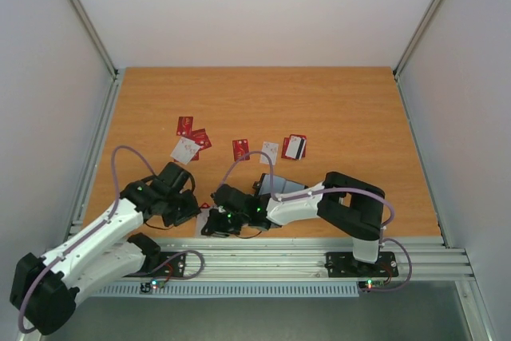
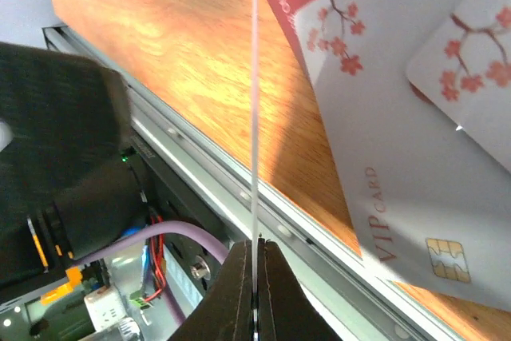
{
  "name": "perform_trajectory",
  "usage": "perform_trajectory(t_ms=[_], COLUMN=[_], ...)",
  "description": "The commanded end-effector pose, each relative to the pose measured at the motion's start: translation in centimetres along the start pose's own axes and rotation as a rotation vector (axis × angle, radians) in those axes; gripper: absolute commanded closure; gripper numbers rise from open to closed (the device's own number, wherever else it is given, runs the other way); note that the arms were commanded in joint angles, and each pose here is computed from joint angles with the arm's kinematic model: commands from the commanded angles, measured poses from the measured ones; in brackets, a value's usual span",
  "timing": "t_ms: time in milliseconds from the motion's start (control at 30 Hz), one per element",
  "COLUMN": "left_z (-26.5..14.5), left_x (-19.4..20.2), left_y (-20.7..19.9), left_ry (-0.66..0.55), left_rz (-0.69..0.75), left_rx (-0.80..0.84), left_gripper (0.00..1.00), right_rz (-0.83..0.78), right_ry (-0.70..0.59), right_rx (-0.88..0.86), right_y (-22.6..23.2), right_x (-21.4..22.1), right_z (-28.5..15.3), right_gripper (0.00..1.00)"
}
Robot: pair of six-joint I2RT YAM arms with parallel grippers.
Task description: Put the credit cards into the card holder
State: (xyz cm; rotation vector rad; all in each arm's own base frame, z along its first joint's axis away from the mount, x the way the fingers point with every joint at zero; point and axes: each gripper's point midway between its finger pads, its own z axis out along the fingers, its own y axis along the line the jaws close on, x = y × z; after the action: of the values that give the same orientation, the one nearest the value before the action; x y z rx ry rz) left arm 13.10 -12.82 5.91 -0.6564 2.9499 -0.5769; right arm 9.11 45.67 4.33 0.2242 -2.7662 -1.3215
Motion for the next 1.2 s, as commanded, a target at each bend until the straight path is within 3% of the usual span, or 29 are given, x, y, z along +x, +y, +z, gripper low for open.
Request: perform_trajectory(t_ms=[0,267,400,733,1067,1167], left_z=[-3.0,-8.5,-10.9,-14.6,-19.3,-20.1], left_x=[-2.0,-4.6,-4.9,-3.2,-5.2,-6.0], left_y=[-0.2,-4.0,-7.1,-17.8,-27.2,-28.7], left_ry=[-0.136,-0.312,-0.345,-0.254,-0.138,-0.079], left_rz=[0.028,0.219,0.362,0.630,0.625,0.603], left_rx=[-0.036,0.069,0.153,0.553,1.096,1.194], left_gripper=[0.65,0.57,0.47,0.35,0.36,0.38], right_rz=[-0.043,-0.073,-0.071,-0.087,-0.144,-0.178], right_ry=[0.012,-0.047,-0.072,-0.153,-0.178,-0.180], right_rx=[-0.017,-0.030,-0.012,-0.139,-0.383,-0.432], right_y=[1.1,2.8,2.4,2.7,5.7,7.0], right_x=[-1.0,-4.4,-5.9,-8.6,-9.3,-9.4], right_z=[-0.5,-5.5,-9.5,-21.5,-29.8,-31.4], right_gripper=[0.99,0.99,0.99,0.99,0.99,0.99])
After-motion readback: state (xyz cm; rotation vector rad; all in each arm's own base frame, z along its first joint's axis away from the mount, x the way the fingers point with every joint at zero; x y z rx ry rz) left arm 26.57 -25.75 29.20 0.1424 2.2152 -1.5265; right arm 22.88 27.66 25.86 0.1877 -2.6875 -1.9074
